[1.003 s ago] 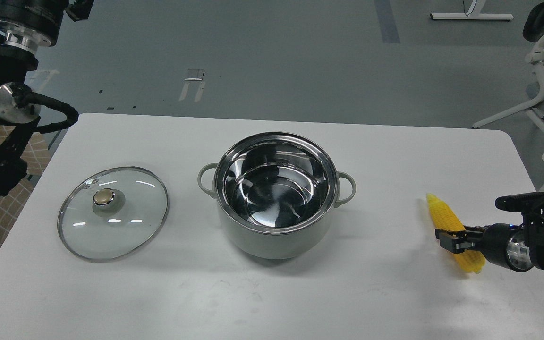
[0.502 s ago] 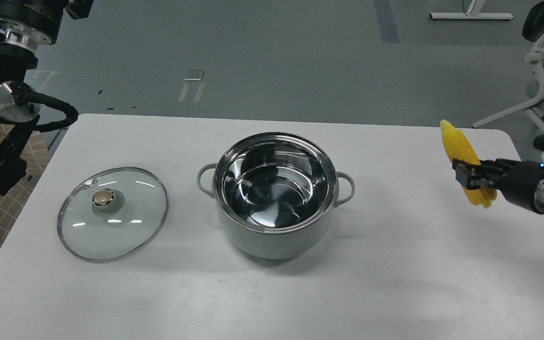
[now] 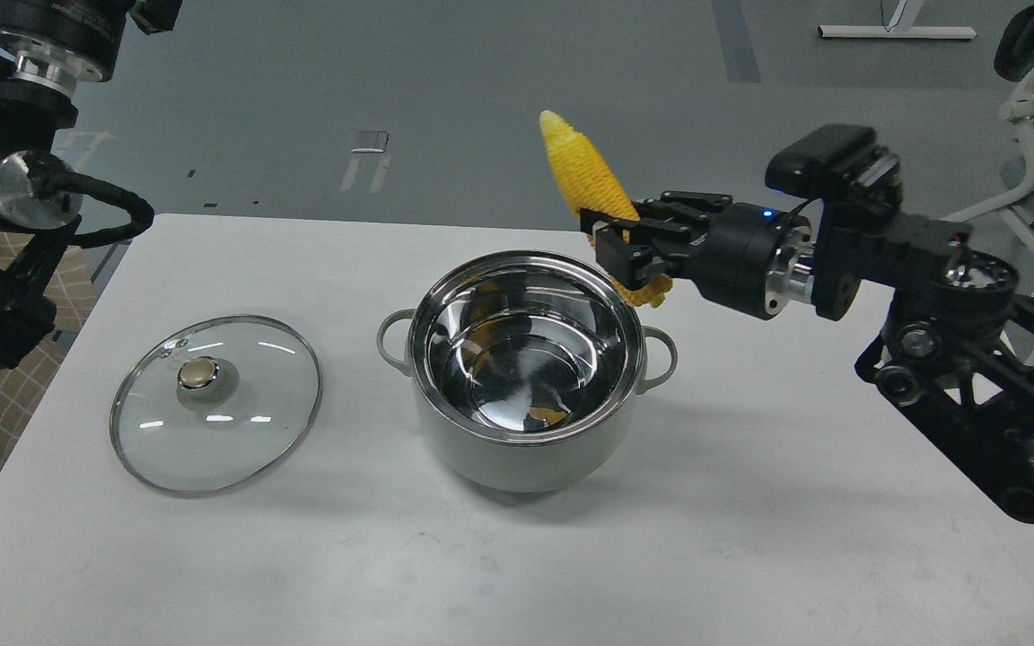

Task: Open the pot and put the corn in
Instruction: 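Move the corn over the open pot and lower it inside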

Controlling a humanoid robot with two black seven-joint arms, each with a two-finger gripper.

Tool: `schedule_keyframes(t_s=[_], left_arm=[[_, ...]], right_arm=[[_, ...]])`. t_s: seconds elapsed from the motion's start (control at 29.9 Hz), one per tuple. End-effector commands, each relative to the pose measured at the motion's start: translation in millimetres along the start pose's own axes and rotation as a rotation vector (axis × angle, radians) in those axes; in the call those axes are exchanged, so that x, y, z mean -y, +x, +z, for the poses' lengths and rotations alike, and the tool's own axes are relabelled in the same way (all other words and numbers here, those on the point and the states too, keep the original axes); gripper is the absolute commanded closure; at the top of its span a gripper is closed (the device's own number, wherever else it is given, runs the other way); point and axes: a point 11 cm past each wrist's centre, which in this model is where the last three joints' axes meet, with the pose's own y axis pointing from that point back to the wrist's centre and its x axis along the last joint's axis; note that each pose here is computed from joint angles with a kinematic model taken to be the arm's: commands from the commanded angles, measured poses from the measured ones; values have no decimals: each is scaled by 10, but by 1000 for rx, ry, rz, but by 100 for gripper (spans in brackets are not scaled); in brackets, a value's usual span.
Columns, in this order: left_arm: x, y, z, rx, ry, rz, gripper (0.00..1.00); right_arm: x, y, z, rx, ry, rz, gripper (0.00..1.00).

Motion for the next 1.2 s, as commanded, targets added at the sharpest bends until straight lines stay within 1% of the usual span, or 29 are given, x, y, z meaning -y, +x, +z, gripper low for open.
schedule_keyframes(t_s=[0.0,0.03,0.17,0.2,0.23,0.3,0.33,0.37,0.4,0.43,0.47,0.5,0.53,0.57,0.6,0.74,0.77,0.84,0.97,1.0,1.04,1.1,1.17], left_arm=[[-5,-5,-14,-2,2,-3,2],[0,-9,-9,-3,1,-4,2],[-1,-4,2,-1,0,-6,2],[-2,-5,-2,0,2,-6,2],[-3,-7,-7,1,3,-7,2],[-2,-6,-3,1,2,-7,2],[-2,-6,-3,1,2,-7,2],[-2,-6,-3,1,2,-7,2],[-1,-5,1,0,1,-6,2],[0,-10,2,0,0,-8,2],[5,-13,6,0,-1,-9,2],[1,-15,3,-1,0,-9,2],[1,-15,3,-1,0,-9,2],[1,-15,3,-1,0,-9,2],[1,-15,4,-1,-2,-9,2],[1,-16,4,-1,-2,-10,2],[1,-16,4,-1,-2,-10,2],[2,-14,9,-1,-3,-9,2],[2,-15,9,-2,-3,-10,2],[2,-15,9,-2,-3,-10,2],[2,-15,9,-2,-3,-10,2],[-12,-8,-10,-3,1,-7,2],[-16,-4,-10,-5,0,-7,2]], right_arm=[[260,-296,-145,-4,25,-98,89],[292,-411,-115,-14,11,-133,86],[329,-547,-60,-33,-11,-173,82],[340,-550,-69,-30,-9,-173,76],[354,-552,-82,-27,-6,-172,65],[361,-551,-93,-26,-3,-171,54],[362,-554,-101,-26,-1,-172,43],[357,-558,-100,-24,0,-173,38],[356,-563,-106,-23,3,-173,31],[356,-569,-106,-22,3,-174,28],[355,-577,-101,-20,1,-175,21],[355,-586,-96,-18,0,-177,17],[355,-586,-96,-18,0,-177,17],[358,-585,-102,-18,1,-176,9],[359,-577,-107,-20,3,-175,6],[360,-545,-106,-19,3,-167,3],[363,-521,-114,-20,5,-162,1],[350,-443,-94,-13,2,-139,1],[279,6,26,40,-25,5,1],[260,257,26,79,-19,92,1],[249,391,17,103,-12,141,1],[132,829,111,218,-6,319,0],[64,984,183,284,-1,393,0]])
